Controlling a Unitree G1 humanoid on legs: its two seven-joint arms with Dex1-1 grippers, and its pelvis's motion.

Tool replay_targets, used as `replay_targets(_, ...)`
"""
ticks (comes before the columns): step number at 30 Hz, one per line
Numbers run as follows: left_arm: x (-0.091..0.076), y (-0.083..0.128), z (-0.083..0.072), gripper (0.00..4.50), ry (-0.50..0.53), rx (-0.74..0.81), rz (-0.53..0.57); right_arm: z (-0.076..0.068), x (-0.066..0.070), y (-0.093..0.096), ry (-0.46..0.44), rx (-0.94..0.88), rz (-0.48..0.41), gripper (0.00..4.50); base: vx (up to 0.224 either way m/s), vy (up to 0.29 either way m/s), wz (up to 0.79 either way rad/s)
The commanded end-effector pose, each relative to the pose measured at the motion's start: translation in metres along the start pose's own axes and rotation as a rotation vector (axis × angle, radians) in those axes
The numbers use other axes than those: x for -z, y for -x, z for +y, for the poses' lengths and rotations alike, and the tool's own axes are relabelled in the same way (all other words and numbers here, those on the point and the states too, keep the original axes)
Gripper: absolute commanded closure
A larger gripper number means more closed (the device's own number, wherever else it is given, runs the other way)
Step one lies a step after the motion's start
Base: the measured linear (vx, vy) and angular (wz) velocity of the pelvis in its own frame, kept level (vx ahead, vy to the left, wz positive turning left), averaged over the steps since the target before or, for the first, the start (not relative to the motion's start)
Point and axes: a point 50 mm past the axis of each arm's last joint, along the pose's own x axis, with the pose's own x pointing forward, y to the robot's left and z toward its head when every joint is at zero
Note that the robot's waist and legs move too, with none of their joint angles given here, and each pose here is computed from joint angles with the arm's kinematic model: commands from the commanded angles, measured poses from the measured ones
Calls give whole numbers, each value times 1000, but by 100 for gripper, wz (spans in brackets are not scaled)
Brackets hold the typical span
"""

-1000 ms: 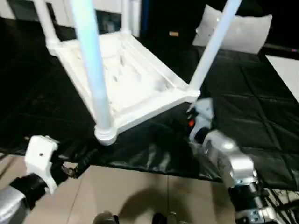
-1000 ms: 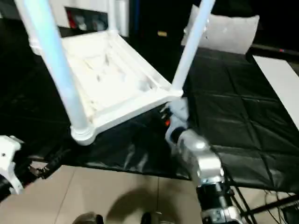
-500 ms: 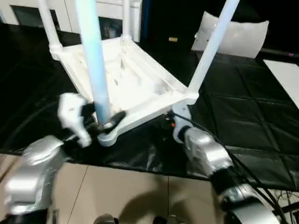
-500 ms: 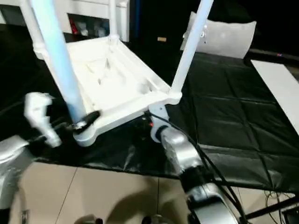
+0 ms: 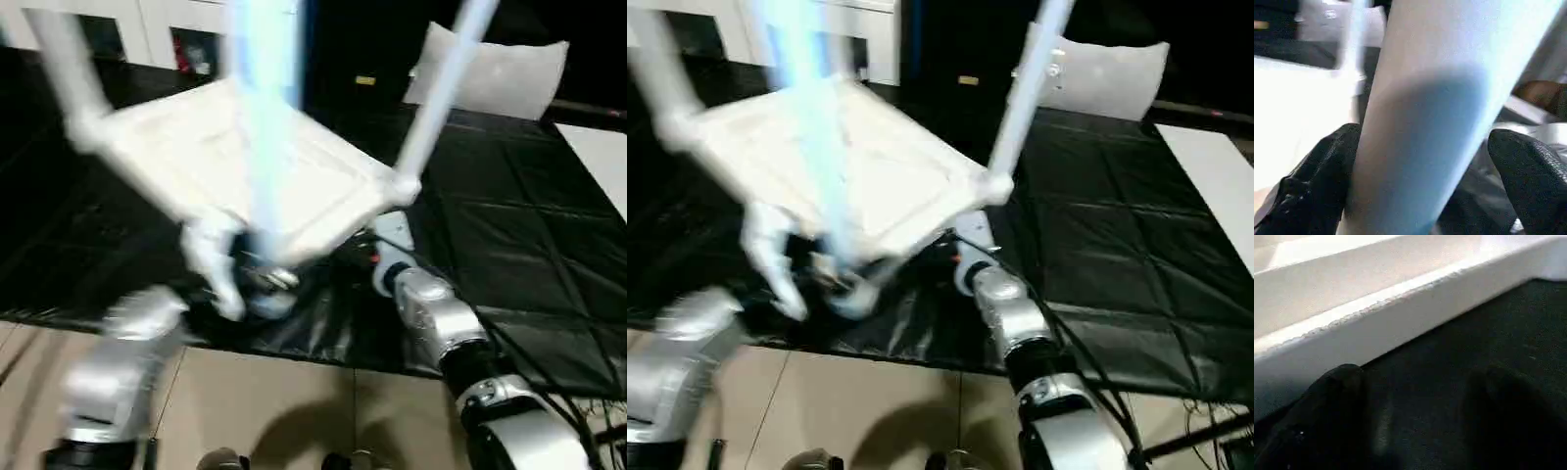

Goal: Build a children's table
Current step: Rotate table base

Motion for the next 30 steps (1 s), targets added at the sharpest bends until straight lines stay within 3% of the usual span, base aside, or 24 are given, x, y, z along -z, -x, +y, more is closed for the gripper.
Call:
replay_targets(1, -4, -18, -20, 4, -17, 141, -10, 11, -11, -5, 11, -34, -43, 0, 0, 0, 0)
replay_targets(6, -4, -28, -9, 4, -78, 75, -3, 3, -11, -4, 6, 20, -50, 0, 0, 0, 0)
replay_targets(9, -8, -28, 5, 4, -145, 9, -10, -14, -12, 2, -19, 84, -78, 0, 0, 0, 0)
replay_targets(14, -6, -22, 2, 4, -134, 44, -5, -30, -17, 15, -17, 58, -151, 0, 0, 0, 0)
replay_targets(17, 3, -10, -2, 4, -109, 66, -1, -35, -18, 34, 69, -75, -174, 0, 0, 0, 0)
replay_targets(18, 9, -3, -3, 4, -90, 71, 10, -34, -18, 46, 123, -172, -174, 0, 0, 0, 0)
replay_targets(22, 21, 16, -1, 4, -59, 57, 62, -24, -17, 67, 184, -364, -171, 0, 0, 0, 0)
replay_targets(29, 27, 55, 9, 4, -11, -45, 87, 10, -16, 96, 233, -613, -168, 0, 0, 0, 0)
replay_targets(30, 29, 68, 12, 4, -11, -83, 104, 21, -18, 101, 235, -666, -179, 0, 0, 0, 0)
